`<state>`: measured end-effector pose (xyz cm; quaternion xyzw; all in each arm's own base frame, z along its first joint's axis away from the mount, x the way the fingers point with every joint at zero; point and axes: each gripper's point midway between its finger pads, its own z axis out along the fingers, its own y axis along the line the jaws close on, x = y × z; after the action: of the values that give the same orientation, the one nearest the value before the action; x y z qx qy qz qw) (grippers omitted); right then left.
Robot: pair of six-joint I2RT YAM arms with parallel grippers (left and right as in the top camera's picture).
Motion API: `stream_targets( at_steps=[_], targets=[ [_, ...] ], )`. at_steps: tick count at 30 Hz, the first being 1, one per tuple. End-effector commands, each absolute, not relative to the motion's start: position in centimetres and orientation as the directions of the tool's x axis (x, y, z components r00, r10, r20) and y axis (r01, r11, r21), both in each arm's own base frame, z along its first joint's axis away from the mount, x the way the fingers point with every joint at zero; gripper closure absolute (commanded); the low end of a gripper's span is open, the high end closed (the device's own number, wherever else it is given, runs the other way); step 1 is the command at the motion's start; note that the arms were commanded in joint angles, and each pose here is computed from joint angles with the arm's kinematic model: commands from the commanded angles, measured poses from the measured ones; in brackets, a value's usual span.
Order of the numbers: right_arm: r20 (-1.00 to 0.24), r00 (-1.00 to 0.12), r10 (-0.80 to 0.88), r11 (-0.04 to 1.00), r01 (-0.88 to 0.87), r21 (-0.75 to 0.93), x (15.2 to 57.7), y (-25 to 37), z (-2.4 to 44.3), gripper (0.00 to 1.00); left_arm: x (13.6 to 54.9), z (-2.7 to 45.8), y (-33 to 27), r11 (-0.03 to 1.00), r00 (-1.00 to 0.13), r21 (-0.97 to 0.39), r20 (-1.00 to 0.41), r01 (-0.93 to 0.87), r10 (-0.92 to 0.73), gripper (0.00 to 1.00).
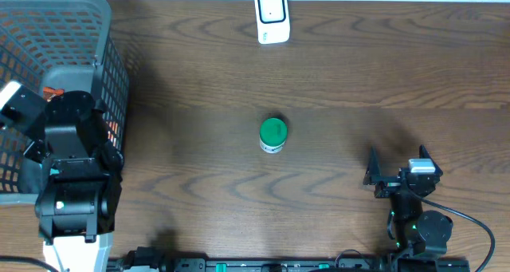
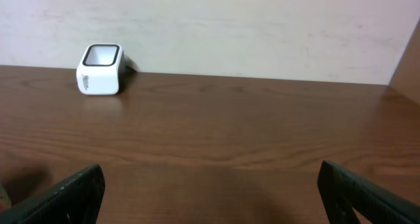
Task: Scan the item barcode
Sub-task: 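Reach into the basket and grasp the mint-green wipes pack with the left gripper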
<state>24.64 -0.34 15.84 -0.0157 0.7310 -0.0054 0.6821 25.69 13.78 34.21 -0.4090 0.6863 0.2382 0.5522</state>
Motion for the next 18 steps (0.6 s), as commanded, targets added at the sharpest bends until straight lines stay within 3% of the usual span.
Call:
stream_targets(
  at_steps=[1,4,5,12,17,18],
  targets=[
    [-0.997,-0.069,-0.018,1.0,-0.007,-0.017,24.6,-0.5,15.8,0.01,25.2,35.5,14.3,0.51,0.016,-0.178,-0.952,-0.841,-0.305,0.49],
    [-0.997,-0.069,-0.018,1.0,-0.007,-0.017,24.6,-0.5,15.8,0.01,24.8,35.1,15.3,0.48,0.01,-0.164,-0.952,-0.862,-0.307,0.24],
    [-0.997,-0.069,-0.018,1.0,-0.007,-0.017,24.6,-0.5,15.8,0.01,24.7,34.8,15.7,0.466,0.003,-0.155,-0.951,-0.871,-0.31,0.21],
    [-0.997,-0.069,-0.018,1.0,-0.007,-0.017,24.6,-0.5,15.8,0.01,24.7,30.2,19.1,0.437,-0.101,-0.121,-0.887,-0.891,-0.451,0.19],
    [-0.997,-0.069,-0.018,1.0,-0.007,-0.017,24.6,-0.5,15.8,0.01,25.1,23.7,21.6,0.409,-0.211,-0.08,-0.757,-0.909,-0.618,0.18],
    [-0.997,-0.069,-0.018,1.0,-0.007,-0.017,24.6,-0.5,15.8,0.01,25.1,20.8,22.4,0.391,-0.268,-0.018,-0.699,-0.92,-0.663,0.18]
  ],
)
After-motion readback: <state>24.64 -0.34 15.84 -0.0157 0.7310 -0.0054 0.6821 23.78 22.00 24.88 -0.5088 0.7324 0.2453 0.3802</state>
